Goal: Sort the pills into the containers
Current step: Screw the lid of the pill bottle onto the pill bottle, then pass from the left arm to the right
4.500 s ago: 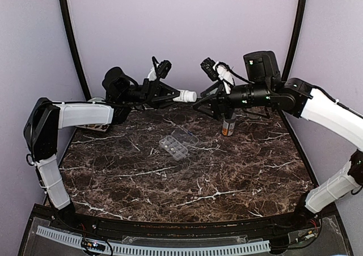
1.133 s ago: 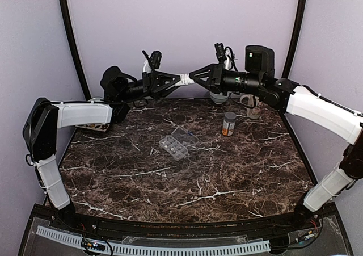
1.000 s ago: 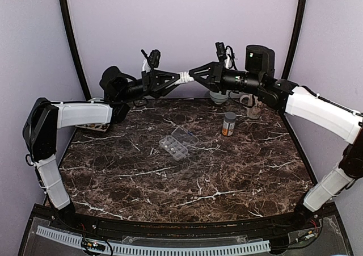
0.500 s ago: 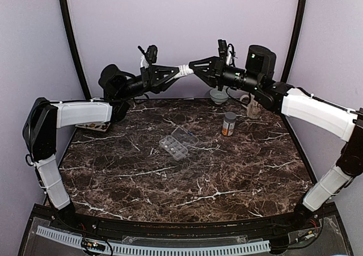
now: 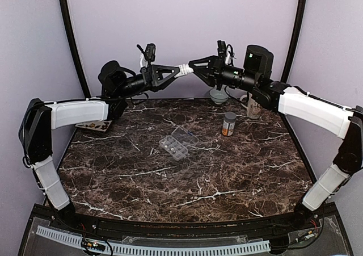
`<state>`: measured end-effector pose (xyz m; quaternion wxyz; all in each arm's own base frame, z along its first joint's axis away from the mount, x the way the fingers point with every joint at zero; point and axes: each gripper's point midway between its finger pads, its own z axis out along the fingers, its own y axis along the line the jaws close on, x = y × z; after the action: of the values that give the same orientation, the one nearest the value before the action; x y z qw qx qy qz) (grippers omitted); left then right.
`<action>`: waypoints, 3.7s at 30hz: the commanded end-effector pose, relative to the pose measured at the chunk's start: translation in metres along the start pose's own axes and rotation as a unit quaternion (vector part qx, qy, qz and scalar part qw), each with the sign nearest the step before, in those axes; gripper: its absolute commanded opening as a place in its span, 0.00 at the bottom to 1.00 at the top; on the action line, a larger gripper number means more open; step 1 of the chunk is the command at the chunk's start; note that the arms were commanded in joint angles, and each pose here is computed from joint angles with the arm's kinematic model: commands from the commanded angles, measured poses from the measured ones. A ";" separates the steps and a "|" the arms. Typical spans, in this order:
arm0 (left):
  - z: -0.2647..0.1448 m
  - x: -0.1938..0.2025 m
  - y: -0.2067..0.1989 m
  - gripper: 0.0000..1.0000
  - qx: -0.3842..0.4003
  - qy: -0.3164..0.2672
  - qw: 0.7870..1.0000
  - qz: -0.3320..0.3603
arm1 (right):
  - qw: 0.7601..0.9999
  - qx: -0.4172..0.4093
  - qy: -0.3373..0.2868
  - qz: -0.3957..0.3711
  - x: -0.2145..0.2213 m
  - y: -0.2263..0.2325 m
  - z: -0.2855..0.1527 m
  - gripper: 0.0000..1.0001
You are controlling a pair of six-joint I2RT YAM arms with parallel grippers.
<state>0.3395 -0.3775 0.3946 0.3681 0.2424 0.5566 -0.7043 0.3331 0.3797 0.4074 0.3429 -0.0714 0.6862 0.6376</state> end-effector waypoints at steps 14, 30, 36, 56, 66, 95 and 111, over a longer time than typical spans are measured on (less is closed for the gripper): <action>0.022 0.027 -0.049 0.00 0.060 0.060 0.996 0.035 | 0.997 0.017 0.078 -0.009 0.037 -0.003 0.009 0.37; -0.010 -0.003 -0.020 0.00 -0.029 -0.019 0.998 0.050 | 0.997 0.042 0.056 -0.024 0.025 -0.009 -0.012 0.47; -0.009 -0.002 -0.019 0.00 -0.024 -0.014 0.999 0.045 | 0.997 0.043 0.059 -0.024 0.026 -0.011 -0.011 0.46; -0.007 0.008 -0.012 0.00 -0.020 0.010 0.999 0.032 | 0.998 0.026 0.058 -0.029 0.018 -0.003 -0.003 0.49; -0.006 0.011 -0.009 0.00 -0.021 0.017 0.999 0.027 | 0.997 0.019 0.063 -0.030 0.017 0.000 0.000 0.49; -0.005 0.014 0.003 0.09 -0.038 0.020 0.999 0.019 | 0.996 0.041 0.063 -0.049 0.019 -0.011 0.004 0.18; -0.022 0.014 0.015 0.45 -0.070 -0.001 0.998 0.000 | 0.994 0.060 0.051 -0.080 0.014 -0.011 -0.007 0.12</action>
<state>0.3467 -0.3723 0.3530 0.3642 0.2172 0.6140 -0.6657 0.3288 0.3887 0.3602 0.3175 -0.1306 0.7510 0.5639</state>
